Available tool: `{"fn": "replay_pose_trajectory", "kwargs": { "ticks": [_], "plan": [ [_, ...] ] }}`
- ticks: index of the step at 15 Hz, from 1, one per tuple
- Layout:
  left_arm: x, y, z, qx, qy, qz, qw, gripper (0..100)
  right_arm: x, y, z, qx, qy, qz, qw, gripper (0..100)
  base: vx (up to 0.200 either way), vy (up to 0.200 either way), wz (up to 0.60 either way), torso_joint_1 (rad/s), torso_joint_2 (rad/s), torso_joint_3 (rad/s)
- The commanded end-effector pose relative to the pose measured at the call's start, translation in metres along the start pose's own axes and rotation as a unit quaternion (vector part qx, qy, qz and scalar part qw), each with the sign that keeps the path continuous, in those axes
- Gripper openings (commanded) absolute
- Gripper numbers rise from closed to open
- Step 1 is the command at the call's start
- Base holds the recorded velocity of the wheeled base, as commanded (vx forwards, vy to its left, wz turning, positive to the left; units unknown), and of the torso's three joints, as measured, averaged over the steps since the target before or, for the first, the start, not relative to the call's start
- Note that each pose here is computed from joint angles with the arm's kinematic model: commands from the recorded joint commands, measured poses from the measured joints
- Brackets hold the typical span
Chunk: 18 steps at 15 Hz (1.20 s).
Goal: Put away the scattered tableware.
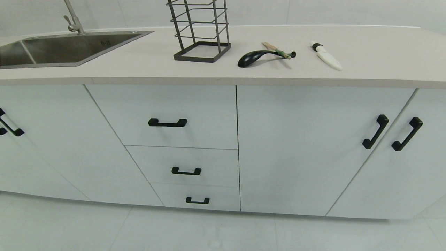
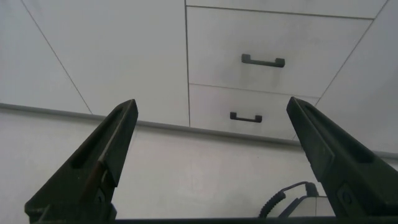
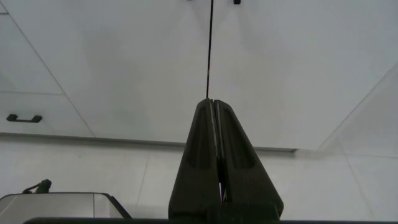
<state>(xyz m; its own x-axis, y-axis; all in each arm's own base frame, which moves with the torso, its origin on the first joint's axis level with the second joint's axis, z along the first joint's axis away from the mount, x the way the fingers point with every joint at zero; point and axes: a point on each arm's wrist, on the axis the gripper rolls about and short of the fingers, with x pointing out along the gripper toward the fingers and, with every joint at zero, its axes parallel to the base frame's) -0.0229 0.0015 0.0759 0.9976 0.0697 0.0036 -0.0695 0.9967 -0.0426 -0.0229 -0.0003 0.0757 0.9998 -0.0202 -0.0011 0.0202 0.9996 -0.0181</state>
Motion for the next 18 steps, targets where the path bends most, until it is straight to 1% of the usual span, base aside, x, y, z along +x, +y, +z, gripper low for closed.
{"fn": "replay_pose_trajectory", "kwargs": {
  "ticks": [1, 6, 7, 9, 10, 11, 12, 13, 15, 18],
  "plan": [
    [0.0000, 0.0000, -0.0001, 0.000, 0.000, 0.000, 1.0000, 100, 0.0000, 0.0000, -0.0001, 0.000, 0.000, 0.000, 1.000, 0, 0.000, 0.000, 0.00, 0.000, 0.00, 0.000],
    [0.0000, 0.0001, -0.0001, -0.001, 0.000, 0.001, 1.0000, 100, 0.0000, 0.0000, -0.0001, 0.002, 0.000, 0.000, 1.000, 0, 0.000, 0.000, 0.00, 0.000, 0.00, 0.000],
    [0.0000, 0.0001, 0.0000, -0.006, -0.001, 0.002, 1.0000, 100, 0.0000, 0.0000, -0.0001, 0.004, 0.000, 0.000, 1.000, 0, 0.000, 0.000, 0.00, 0.000, 0.00, 0.000],
    [0.0000, 0.0002, 0.0000, -0.008, -0.001, 0.005, 1.0000, 100, 0.0000, 0.0000, -0.0001, 0.004, 0.000, 0.001, 1.000, 0, 0.000, 0.000, 0.00, 0.000, 0.00, 0.000],
    [-0.0001, 0.0003, 0.0002, 0.000, 0.000, 0.007, 1.0000, 100, 0.0000, 0.0000, -0.0001, 0.004, 0.000, 0.001, 1.000, 0, 0.000, 0.000, 0.00, 0.000, 0.00, 0.000],
    [-0.0001, 0.0003, 0.0000, 0.018, 0.001, 0.007, 0.9998, 100, 0.0000, 0.0000, -0.0001, 0.004, 0.000, 0.001, 1.000, 0, 0.200, 0.000, 0.00, 0.002, -0.01, 0.002],
    [-0.0001, 0.0002, 0.0000, 0.029, 0.001, 0.005, 0.9996, 100, 0.0000, 0.0000, -0.0001, 0.004, 0.000, 0.001, 1.000, 0, 0.200, 0.000, 0.00, 0.002, 0.00, 0.002],
    [-0.0001, 0.0002, 0.0000, 0.030, 0.001, 0.004, 0.9996, 100, 0.0000, 0.0000, -0.0001, 0.004, 0.000, 0.001, 1.000, 0, 0.200, 0.000, 0.00, 0.007, 0.01, 0.002],
    [-0.0001, 0.0002, 0.0000, 0.030, 0.001, 0.003, 0.9995, 100, 0.0000, 0.0000, -0.0001, 0.004, 0.000, 0.001, 1.000, 0, 0.000, 0.000, 0.00, 0.000, 0.00, 0.000],
    [-0.0001, 0.0002, 0.0000, 0.014, 0.001, 0.003, 0.9999, 100, 0.0000, 0.0000, -0.0001, 0.004, 0.000, 0.001, 1.000, 0, 0.000, 0.000, 0.00, 0.000, 0.00, 0.000]
  ]
}}
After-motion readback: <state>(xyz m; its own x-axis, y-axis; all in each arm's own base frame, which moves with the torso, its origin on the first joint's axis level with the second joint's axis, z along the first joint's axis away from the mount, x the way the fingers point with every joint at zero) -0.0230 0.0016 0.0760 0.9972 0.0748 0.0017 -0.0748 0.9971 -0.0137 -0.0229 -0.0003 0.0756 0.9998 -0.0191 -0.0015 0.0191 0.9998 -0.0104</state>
